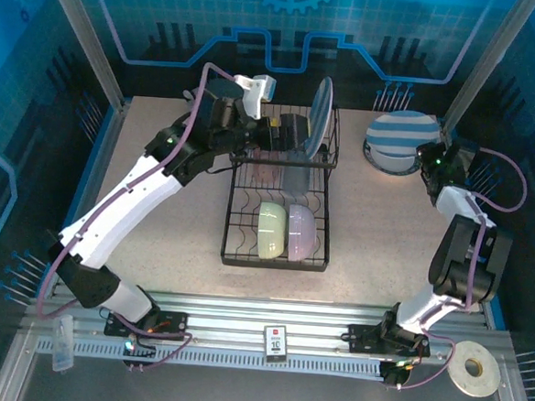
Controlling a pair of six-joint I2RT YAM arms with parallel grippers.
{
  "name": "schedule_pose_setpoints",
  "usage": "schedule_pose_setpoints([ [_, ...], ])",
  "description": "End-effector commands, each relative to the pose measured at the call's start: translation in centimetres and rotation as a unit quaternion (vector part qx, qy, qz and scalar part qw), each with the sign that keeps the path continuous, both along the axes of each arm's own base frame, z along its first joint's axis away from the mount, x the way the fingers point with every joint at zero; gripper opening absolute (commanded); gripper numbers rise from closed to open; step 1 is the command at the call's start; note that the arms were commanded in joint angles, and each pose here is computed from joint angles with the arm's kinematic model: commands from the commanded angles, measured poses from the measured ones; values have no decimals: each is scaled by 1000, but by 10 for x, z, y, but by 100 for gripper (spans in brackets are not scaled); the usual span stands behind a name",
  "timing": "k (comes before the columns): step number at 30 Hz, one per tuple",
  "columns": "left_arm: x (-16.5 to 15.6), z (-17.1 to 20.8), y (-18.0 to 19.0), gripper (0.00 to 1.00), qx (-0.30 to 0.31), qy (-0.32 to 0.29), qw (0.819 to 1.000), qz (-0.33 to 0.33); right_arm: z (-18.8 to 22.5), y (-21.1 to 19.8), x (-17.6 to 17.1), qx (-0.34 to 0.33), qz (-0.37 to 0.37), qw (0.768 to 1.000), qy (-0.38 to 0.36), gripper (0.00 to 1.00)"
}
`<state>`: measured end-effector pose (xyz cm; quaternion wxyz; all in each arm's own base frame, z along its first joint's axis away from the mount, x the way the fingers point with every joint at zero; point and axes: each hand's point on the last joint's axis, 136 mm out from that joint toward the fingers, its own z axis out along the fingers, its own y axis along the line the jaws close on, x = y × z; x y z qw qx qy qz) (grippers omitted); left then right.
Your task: Unload the mixed dishes from the dish rack
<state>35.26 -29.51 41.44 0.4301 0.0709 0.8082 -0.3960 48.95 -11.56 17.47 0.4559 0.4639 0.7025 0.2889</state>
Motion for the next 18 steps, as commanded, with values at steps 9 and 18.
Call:
schedule_pose_setpoints([
  [9, 16, -1, -8, 99, -33, 12, 999, 32, -36, -20, 35, 26, 24, 999, -19, 0],
  [18, 16, -4, -17, 99, -26, 11, 999, 43, -58, -32, 46, 40, 29, 999, -11, 0],
])
